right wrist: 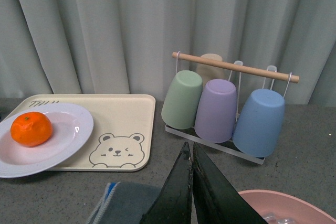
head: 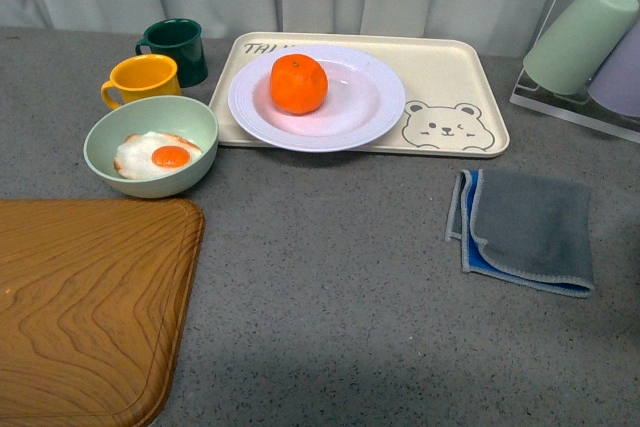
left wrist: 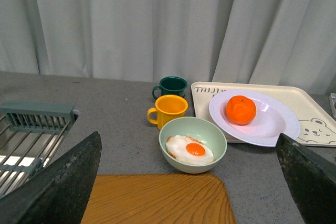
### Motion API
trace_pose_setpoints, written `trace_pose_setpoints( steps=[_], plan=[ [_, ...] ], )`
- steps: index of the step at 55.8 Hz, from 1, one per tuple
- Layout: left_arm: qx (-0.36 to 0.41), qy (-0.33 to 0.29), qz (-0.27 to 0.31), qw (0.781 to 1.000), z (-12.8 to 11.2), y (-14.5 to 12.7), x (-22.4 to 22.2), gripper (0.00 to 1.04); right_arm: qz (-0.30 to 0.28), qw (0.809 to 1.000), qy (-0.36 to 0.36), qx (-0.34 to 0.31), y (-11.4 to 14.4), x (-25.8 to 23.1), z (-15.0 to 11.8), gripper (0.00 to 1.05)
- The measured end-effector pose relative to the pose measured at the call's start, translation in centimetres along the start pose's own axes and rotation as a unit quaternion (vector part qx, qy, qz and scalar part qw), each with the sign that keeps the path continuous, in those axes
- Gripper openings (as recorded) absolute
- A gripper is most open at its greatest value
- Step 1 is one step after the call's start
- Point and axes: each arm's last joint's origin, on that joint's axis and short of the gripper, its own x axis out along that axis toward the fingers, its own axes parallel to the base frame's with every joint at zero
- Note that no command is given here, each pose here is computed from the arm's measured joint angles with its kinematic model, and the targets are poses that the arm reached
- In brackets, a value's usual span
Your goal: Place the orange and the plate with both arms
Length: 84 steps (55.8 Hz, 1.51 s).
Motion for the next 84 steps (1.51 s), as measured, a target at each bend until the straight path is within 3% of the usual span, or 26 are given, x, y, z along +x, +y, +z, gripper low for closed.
trace_pose_setpoints(
  steps=[84],
  plan=[
    [0.0, 0.0, 0.0, 1.0, 0.0, 0.0, 0.0, 0.98, 0.0, 1.0, -0.012, 0.0, 0.0, -5.9, 0.6, 0.01]
  ],
)
